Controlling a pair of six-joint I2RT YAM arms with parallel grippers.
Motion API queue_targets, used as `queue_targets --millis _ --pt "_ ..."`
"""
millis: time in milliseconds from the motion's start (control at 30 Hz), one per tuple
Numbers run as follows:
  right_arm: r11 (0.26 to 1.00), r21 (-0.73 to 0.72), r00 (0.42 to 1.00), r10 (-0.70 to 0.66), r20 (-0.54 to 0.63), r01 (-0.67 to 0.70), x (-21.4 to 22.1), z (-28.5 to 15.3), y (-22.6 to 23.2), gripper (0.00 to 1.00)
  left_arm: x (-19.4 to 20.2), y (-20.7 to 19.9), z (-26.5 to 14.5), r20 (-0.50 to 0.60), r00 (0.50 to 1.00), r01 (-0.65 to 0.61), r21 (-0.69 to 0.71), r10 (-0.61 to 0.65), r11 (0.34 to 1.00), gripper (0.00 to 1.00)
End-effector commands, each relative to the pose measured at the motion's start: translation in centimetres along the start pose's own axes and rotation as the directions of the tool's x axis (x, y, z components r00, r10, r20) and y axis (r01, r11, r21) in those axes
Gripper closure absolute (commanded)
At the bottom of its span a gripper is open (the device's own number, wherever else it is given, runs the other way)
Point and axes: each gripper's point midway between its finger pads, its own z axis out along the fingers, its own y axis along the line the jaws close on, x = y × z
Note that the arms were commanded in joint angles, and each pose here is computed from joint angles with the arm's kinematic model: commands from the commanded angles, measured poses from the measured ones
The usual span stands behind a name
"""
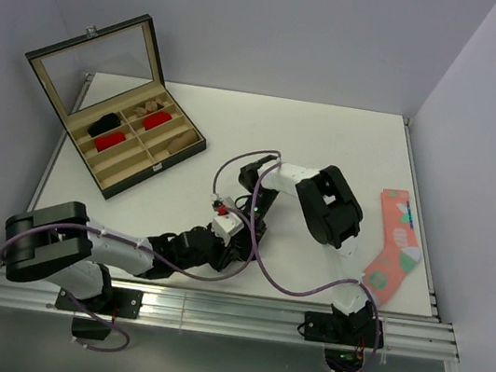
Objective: Roll the socks
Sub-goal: Roll the sock at the center of the board.
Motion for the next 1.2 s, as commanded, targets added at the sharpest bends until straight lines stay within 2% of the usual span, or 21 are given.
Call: queue_targets --millis 0,300,400,433,533,800,1000,1167 --pt "0.997 0.071 0.999 -0.034 -0.031 0.036 0.4 0.1 -2.4 0.83 -2.1 -0.9 0.7 0.047 0.999 0.004 0.047 -0.006 0.999 0.68" --pt "0.996 0.078 0.999 -0.035 -0.029 0.037 0.5 0.0 -2.3 0.83 -0.4 -0.4 1.7 -0.012 0.999 0.043 0.027 -0.043 0.999 0.70" --pt "0.996 0.085 0.999 -0.037 -0.020 0.039 0.4 -0.1 -2.3 0.83 0.4 0.0 2.1 -0.049 0.996 0.074 -0.008 -0.075 0.997 0.79" --pt "0.995 0.090 0.999 -0.039 -0.016 0.040 0.4 -0.2 -2.3 0.83 0.8 -0.1 2.4 -0.065 0.993 0.095 -0.018 -0.096 0.995 0.88" --pt "0.992 0.116 0.999 -0.041 0.002 0.041 0.3 -0.3 -2.4 0.81 1.9 0.2 2.6 -0.114 0.983 0.137 -0.061 -0.143 0.989 1.00" --pt "0.964 0.265 0.988 -0.063 0.144 0.023 -1.4 -3.0 -3.2 0.62 4.7 0.8 2.5 -0.268 0.919 0.233 -0.222 -0.289 0.947 1.00" --pt "0.925 0.368 0.947 -0.026 0.320 -0.098 -2.6 -8.0 -5.0 0.59 5.5 1.0 1.3 -0.313 0.877 0.269 -0.310 -0.365 0.912 1.00" --pt "0.908 0.368 0.896 0.019 0.443 -0.201 -2.1 -11.7 -6.2 0.58 5.2 0.2 0.9 -0.353 0.846 0.291 -0.324 -0.401 0.900 1.00"
